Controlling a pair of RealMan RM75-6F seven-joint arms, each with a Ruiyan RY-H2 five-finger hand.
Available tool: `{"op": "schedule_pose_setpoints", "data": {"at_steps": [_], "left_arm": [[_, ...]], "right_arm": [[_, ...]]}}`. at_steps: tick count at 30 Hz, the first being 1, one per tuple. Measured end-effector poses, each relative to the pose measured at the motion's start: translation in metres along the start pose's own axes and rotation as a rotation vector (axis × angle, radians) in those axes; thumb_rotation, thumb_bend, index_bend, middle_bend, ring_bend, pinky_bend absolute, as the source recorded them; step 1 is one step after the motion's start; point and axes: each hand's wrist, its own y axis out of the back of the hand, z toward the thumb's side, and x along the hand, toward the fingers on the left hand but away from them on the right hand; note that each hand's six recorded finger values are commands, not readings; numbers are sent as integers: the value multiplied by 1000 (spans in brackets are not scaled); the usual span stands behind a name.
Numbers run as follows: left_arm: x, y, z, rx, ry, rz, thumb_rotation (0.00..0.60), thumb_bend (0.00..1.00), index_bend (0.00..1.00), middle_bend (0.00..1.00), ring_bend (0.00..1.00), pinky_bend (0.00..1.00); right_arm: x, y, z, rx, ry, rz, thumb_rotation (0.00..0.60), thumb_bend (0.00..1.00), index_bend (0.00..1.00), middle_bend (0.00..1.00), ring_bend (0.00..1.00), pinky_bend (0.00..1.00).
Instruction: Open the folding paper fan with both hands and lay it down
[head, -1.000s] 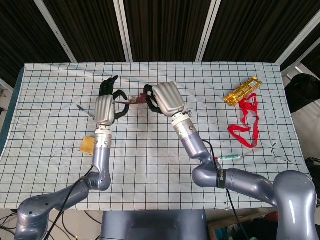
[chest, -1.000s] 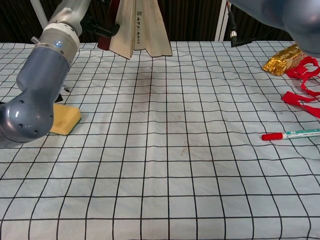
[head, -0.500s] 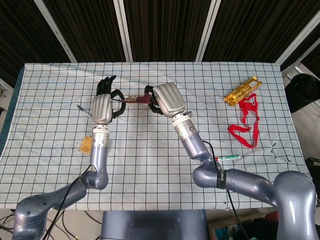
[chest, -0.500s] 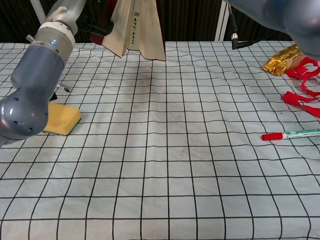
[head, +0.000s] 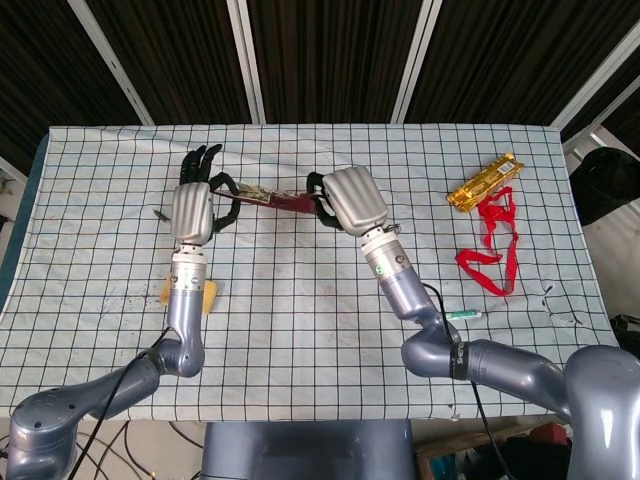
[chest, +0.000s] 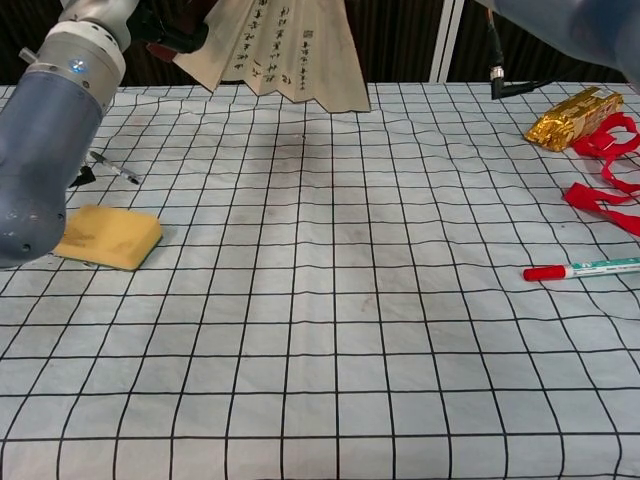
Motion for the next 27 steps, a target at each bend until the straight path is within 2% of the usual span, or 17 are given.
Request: {"op": "schedule_pose_setpoints", "data": {"at_steps": [15,27], "left_arm": [[-5,30,-16,83,-21,12,600,465,673,115,0,0],[-5,20,-10,105,-48,-13,600,465,673,115,0,0]], "right_arm": [[36,21,-57,152,-47,-30,600,485,852,879,944,769],[56,24,-84,192,-69,-64,600,485,857,879,943,769]]}}
